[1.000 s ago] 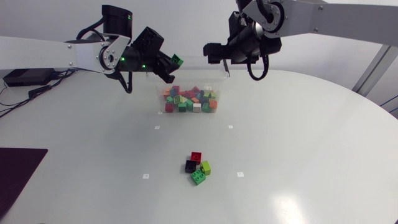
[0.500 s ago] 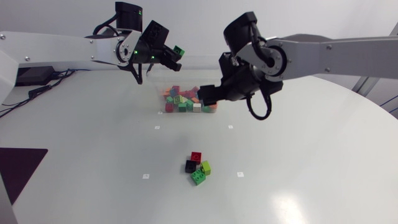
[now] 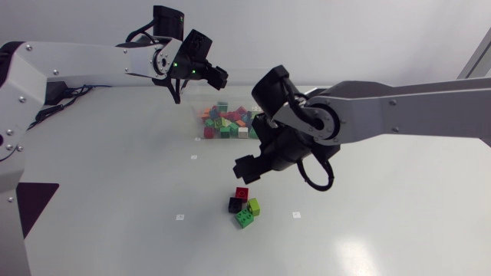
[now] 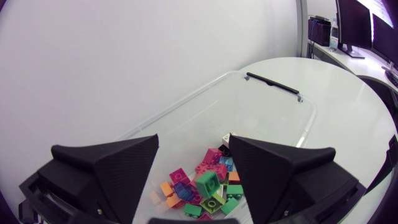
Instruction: Place the duplo bricks in the container
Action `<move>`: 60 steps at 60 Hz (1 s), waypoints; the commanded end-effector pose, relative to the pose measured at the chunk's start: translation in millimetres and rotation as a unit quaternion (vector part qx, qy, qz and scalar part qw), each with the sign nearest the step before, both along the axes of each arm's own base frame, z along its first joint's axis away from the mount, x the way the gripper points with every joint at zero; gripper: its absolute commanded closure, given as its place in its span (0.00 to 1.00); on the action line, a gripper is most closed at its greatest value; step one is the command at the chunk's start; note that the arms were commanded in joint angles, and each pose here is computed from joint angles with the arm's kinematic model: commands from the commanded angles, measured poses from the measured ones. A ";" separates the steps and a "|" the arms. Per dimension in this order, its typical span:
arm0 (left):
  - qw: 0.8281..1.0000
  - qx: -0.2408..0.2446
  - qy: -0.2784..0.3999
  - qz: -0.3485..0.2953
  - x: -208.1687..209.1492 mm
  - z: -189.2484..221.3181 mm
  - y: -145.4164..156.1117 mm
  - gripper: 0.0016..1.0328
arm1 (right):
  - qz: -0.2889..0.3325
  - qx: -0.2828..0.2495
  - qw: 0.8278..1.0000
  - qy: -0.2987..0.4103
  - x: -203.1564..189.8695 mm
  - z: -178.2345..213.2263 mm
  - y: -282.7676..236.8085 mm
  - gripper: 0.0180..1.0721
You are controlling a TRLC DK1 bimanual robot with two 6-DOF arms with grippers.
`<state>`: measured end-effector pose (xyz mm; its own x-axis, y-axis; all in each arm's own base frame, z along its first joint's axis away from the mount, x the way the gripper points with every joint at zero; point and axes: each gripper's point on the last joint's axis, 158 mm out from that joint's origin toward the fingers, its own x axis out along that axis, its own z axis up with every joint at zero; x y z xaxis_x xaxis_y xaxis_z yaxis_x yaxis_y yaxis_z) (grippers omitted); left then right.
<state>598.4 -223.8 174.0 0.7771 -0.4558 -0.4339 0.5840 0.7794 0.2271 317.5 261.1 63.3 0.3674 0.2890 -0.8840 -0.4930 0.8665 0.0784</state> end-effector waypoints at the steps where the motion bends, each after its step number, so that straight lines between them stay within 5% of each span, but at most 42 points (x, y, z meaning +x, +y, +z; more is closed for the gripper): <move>1: 1.000 -0.011 -0.019 0.011 -3.9 32.1 7.6 0.05 | 0.024 -0.021 0.999 0.015 -20.6 -10.2 -6.3 0.16; 32: 0.997 0.024 -0.069 0.001 -79.2 97.2 43.6 0.05 | 0.076 -0.090 0.992 0.047 -49.8 -64.3 -12.7 0.18; 60: 0.983 0.139 -0.019 -0.117 -182.4 42.0 54.8 0.05 | 0.075 -0.105 0.991 0.042 -28.8 -77.6 9.5 0.19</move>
<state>429.0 -173.8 225.7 0.6988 -0.4923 -0.5189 0.7089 0.5733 0.4108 285.2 263.2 -11.7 0.2507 0.1493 -0.9565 -0.6017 0.7980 -0.0331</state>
